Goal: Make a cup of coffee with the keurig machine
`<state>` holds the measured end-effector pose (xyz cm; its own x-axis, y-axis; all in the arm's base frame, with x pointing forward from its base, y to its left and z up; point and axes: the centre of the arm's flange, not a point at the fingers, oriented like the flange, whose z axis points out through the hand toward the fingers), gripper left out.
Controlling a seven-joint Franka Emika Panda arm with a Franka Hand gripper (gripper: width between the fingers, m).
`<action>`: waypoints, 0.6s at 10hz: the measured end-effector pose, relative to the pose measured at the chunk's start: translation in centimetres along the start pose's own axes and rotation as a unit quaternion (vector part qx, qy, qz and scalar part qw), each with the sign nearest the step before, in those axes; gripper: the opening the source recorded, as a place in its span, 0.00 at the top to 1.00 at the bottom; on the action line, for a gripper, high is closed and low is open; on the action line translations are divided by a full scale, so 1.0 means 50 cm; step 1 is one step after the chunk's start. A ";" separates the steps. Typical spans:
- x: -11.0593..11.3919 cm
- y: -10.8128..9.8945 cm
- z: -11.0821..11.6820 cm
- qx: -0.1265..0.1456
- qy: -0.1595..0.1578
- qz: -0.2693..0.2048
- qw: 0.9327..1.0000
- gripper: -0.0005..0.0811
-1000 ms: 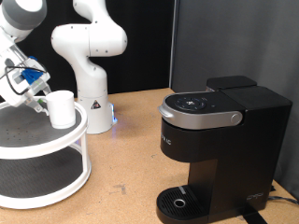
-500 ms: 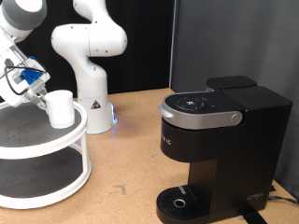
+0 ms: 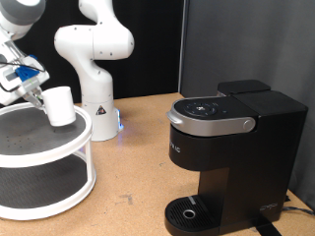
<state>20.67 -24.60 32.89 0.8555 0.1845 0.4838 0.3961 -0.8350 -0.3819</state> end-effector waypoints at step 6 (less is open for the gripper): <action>0.044 -0.031 -0.041 0.001 -0.015 0.036 0.999 0.91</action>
<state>21.25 -23.96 36.17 0.8919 0.1394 0.4301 0.3331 -0.8458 -0.4166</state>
